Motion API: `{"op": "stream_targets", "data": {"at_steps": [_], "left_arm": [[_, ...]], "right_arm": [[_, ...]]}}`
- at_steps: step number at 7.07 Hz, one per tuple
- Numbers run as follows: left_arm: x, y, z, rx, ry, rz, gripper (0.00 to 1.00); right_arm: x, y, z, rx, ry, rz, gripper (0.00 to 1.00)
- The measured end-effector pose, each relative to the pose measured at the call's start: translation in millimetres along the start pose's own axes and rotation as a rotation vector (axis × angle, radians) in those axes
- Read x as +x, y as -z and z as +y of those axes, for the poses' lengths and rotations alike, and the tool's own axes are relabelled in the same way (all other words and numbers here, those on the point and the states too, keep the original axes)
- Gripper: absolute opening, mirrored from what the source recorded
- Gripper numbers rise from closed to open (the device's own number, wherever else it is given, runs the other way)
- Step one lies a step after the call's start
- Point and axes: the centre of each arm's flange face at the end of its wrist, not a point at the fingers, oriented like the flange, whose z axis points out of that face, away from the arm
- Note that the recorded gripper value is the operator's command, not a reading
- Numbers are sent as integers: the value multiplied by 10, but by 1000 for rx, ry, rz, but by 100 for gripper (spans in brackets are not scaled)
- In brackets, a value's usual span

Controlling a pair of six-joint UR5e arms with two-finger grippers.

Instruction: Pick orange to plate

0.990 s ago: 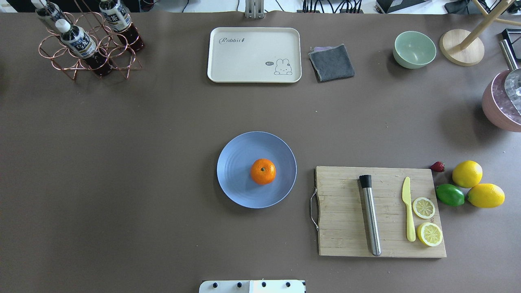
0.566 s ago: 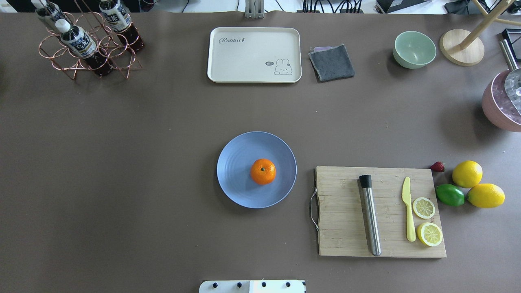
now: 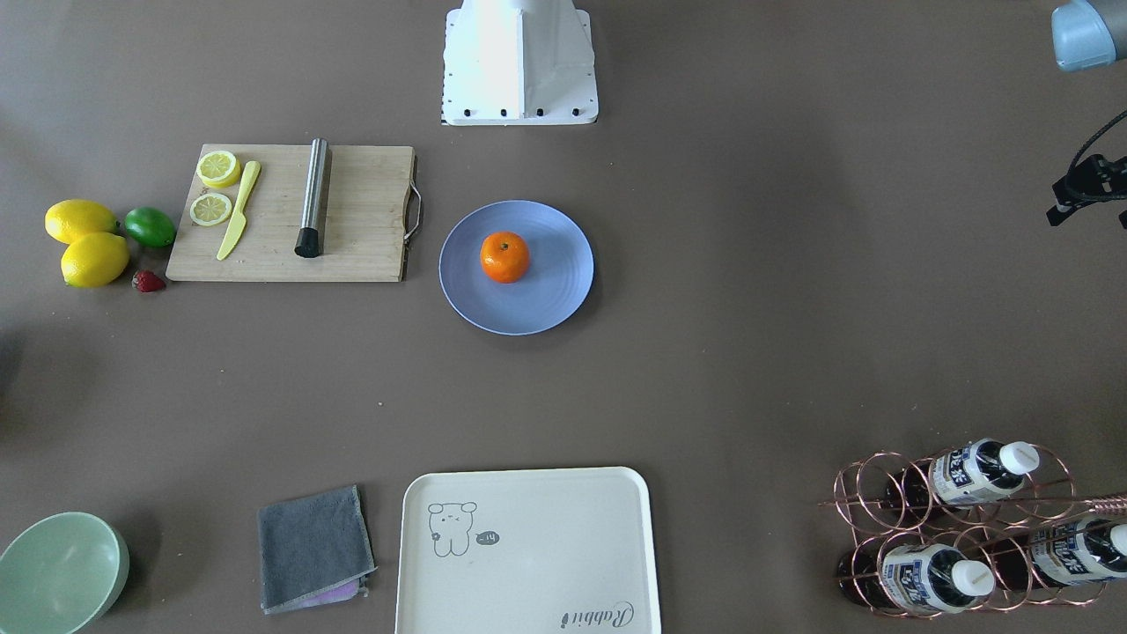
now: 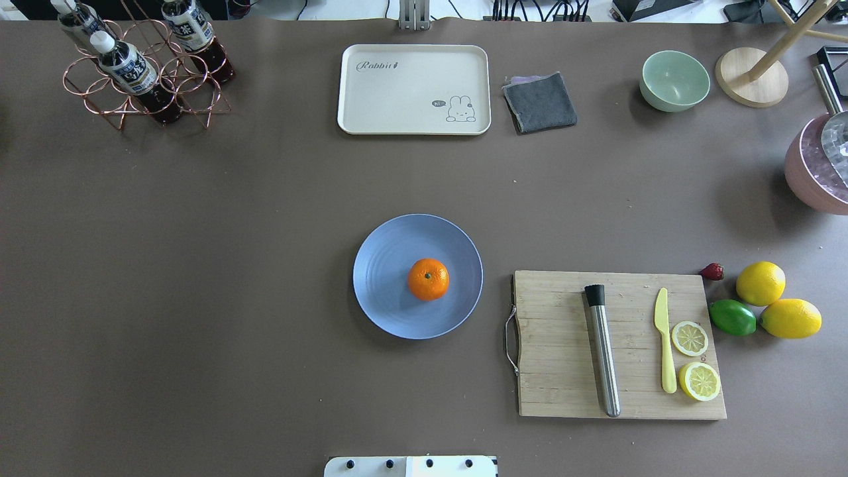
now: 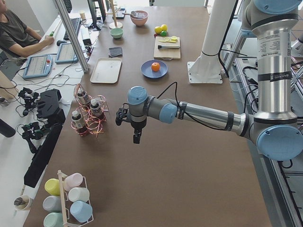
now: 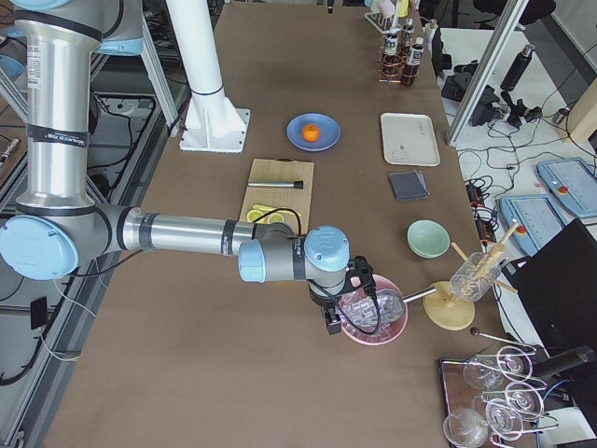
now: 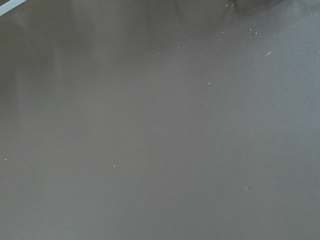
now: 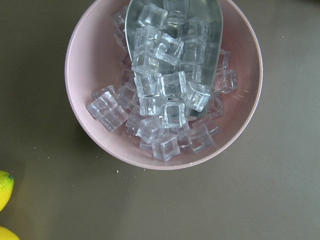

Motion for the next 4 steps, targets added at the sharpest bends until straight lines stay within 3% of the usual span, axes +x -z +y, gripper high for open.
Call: {"op": "stream_targets", "data": {"at_steps": [4], "left_arm": [[16,17,-1,3,5,1,97]], "right_arm": [[-14,0,-4,1,2,-3,100]]}}
